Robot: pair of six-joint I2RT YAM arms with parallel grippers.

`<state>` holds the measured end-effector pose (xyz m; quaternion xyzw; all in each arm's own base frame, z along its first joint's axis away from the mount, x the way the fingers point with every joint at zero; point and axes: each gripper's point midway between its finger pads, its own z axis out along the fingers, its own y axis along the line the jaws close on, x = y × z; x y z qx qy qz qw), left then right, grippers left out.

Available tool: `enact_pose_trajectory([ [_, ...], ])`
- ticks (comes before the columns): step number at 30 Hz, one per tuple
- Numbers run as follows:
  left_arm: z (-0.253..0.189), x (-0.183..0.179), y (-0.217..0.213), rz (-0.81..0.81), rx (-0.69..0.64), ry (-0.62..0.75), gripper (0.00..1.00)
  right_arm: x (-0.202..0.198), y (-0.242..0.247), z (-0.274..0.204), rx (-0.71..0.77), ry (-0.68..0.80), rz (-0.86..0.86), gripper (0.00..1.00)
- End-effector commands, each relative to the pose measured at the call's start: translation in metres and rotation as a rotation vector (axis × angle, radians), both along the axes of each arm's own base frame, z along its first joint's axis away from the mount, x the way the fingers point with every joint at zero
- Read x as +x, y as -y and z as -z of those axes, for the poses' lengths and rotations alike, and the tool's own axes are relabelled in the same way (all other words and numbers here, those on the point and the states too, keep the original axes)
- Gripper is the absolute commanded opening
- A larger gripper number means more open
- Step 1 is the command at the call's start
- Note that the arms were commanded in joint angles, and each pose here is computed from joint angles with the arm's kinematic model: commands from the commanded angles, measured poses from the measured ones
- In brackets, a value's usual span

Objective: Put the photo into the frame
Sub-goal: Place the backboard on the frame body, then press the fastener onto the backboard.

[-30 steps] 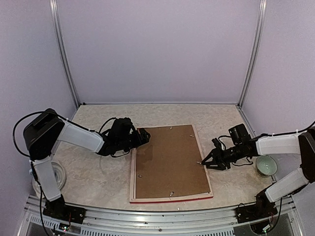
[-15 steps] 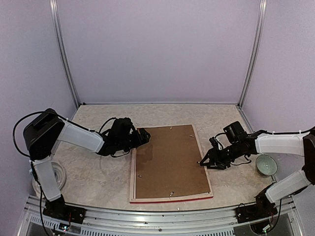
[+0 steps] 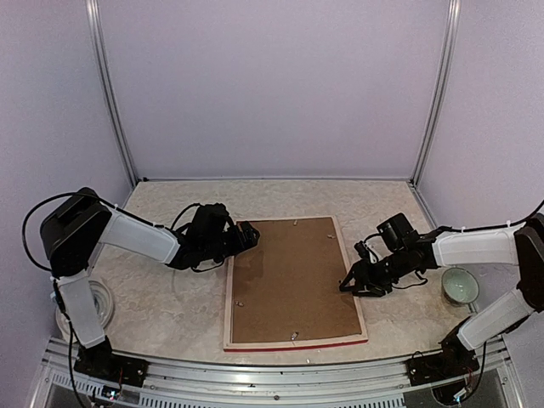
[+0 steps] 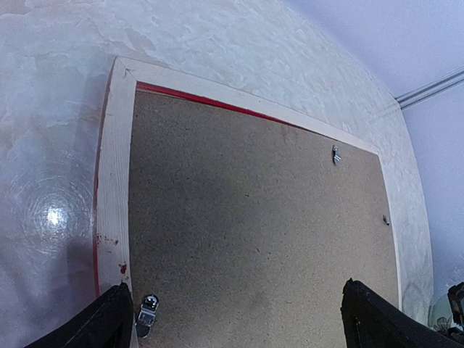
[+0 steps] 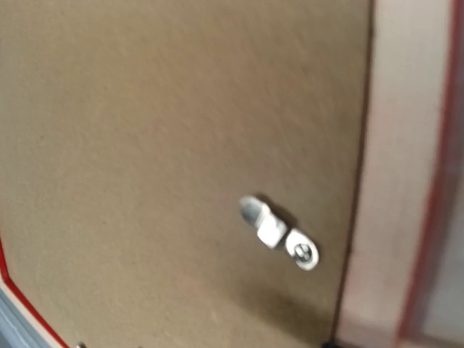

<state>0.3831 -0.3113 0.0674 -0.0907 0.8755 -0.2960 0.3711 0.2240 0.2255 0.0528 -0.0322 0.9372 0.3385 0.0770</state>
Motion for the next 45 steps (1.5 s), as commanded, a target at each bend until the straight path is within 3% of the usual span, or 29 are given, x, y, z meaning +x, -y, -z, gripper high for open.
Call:
enact_pose_trajectory([
  [1, 0.004, -0.005, 0.000, 0.007, -0.004, -0.012, 0.99, -0.002, -0.015, 0.000, 0.037, -0.015, -0.027, 0.52],
  [10, 0.003, -0.006, 0.000, 0.013, 0.000, -0.008, 0.99, 0.004, -0.012, -0.005, -0.006, 0.017, -0.022, 0.53],
  [17, -0.024, 0.001, -0.001, 0.014, 0.040, 0.055, 0.99, 0.019, -0.001, -0.019, -0.109, 0.097, -0.012, 0.57],
  [26, -0.048, -0.011, 0.015, 0.053, 0.038, 0.063, 0.99, 0.029, -0.007, -0.024, -0.107, 0.132, -0.013, 0.57],
  [35, -0.038, -0.014, 0.047, 0.092, 0.091, 0.036, 0.99, 0.033, -0.021, -0.019, -0.117, 0.141, -0.039, 0.50],
  [45, 0.024, -0.027, 0.055, 0.124, 0.202, -0.081, 0.99, 0.045, -0.020, -0.021, -0.156, 0.167, -0.017, 0.46],
])
